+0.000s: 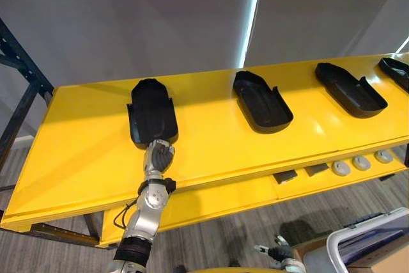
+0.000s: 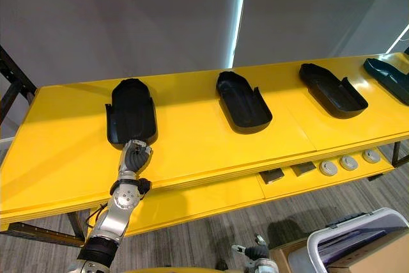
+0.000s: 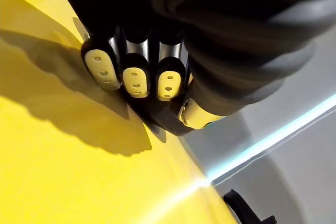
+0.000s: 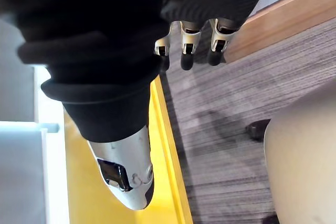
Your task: Walk over and take plastic housings, then place them on the shelf
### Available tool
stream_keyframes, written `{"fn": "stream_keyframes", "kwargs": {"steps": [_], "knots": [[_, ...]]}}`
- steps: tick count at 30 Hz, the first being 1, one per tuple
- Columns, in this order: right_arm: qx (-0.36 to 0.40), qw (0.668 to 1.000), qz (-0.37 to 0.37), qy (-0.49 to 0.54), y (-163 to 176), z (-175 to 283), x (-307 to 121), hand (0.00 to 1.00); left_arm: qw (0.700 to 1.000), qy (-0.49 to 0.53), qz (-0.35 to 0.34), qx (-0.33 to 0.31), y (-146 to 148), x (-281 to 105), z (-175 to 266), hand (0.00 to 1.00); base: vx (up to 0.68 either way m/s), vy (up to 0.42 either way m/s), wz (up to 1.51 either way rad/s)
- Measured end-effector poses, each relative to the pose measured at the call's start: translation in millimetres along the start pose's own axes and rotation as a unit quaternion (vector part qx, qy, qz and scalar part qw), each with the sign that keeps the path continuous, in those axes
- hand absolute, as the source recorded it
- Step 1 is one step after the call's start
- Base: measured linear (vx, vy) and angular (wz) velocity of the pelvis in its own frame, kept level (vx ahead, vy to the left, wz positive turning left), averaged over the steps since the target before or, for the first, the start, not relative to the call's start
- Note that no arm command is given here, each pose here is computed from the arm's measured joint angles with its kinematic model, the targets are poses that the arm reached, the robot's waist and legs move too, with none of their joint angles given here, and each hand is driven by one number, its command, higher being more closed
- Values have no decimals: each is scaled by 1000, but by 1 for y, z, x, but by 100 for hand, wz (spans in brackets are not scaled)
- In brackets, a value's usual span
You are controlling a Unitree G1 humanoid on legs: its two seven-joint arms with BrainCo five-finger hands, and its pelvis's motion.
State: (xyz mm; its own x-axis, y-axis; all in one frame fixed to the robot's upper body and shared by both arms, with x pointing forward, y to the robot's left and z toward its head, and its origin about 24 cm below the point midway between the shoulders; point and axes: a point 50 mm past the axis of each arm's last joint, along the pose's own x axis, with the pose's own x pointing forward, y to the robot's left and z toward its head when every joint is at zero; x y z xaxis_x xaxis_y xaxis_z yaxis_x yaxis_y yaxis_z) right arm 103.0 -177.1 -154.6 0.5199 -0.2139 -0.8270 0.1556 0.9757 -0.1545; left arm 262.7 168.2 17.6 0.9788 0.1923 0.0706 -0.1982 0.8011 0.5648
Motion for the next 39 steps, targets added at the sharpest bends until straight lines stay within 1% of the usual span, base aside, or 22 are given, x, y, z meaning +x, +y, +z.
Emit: {"fn": "stream_keyframes", "kwargs": {"steps": [2,4,6,7,9,10,12,15,16,18,20,21,22,23,24,27,28,29,30,32,34,39], "knots": [[0,1000,1,2,1,0,1,0,1000,-16,17,-15,9,-5,7,100,22,-21,9],[0,1000,0,3,1,0,1,0,996,-54,58,-41,30,-11,24,100,34,-21,14],[0,1000,-1,5,0,-2,1,0,984,-108,123,-67,64,-18,44,100,0,-15,8],[0,1000,-1,6,-1,-2,0,0,980,-124,140,-72,73,-20,49,100,-13,-14,10],[0,1000,-4,8,-3,-4,0,0,957,-170,213,-96,109,-30,62,100,-46,-16,26],[0,1000,-5,8,-3,-4,0,0,951,-177,233,-100,118,-33,63,100,-53,-22,40],[-2,1000,-7,12,-6,-6,0,0,926,-171,318,-107,150,-46,53,100,-35,-11,32],[-2,1000,-7,9,-6,-4,0,0,905,-116,395,-108,177,-67,26,100,-31,-12,33],[-3,1000,-7,10,-6,-5,0,0,901,-92,410,-109,183,-75,15,100,-22,-41,38],[-4,1000,-6,11,-6,-6,-1,0,903,-47,410,-120,183,-81,-5,100,-17,-36,24],[-3,1000,-5,5,-4,-3,-1,0,915,23,384,-118,173,-86,-32,100,-24,-32,15],[-1,1000,-2,-9,-2,4,0,0,924,104,349,-117,159,-95,-62,100,-25,-22,6],[-2,1000,-1,-14,-1,7,0,0,925,138,333,-117,153,-100,-74,100,-19,-23,4],[-5,1000,1,-25,0,11,0,0,923,206,300,-121,137,-109,-99,100,0,0,0],[-6,1000,2,-28,1,13,0,0,920,237,285,-124,130,-114,-109,100,0,0,0],[-7,999,2,-35,2,15,-1,0,889,379,207,-153,84,-150,-153,100,0,0,0],[-6,999,3,-33,2,14,-1,0,883,400,189,-157,74,-156,-158,100,0,0,0],[-4,1000,4,-30,4,12,-2,0,872,436,154,-164,56,-168,-166,100,0,0,0],[-3,1000,6,-27,6,11,-3,0,860,466,123,-170,40,-180,-171,0,0,23,-3],[-1,1000,8,-22,7,8,-4,0,846,495,87,-179,21,-192,-174,0,-2,12,-2],[-1,1000,8,-10,7,2,-4,0,834,514,72,-184,9,-198,-176,0,0,0,0],[-3,1000,0,11,2,-6,-3,0,826,534,45,-178,-4,-201,-178,0,16,9,-8]]}}
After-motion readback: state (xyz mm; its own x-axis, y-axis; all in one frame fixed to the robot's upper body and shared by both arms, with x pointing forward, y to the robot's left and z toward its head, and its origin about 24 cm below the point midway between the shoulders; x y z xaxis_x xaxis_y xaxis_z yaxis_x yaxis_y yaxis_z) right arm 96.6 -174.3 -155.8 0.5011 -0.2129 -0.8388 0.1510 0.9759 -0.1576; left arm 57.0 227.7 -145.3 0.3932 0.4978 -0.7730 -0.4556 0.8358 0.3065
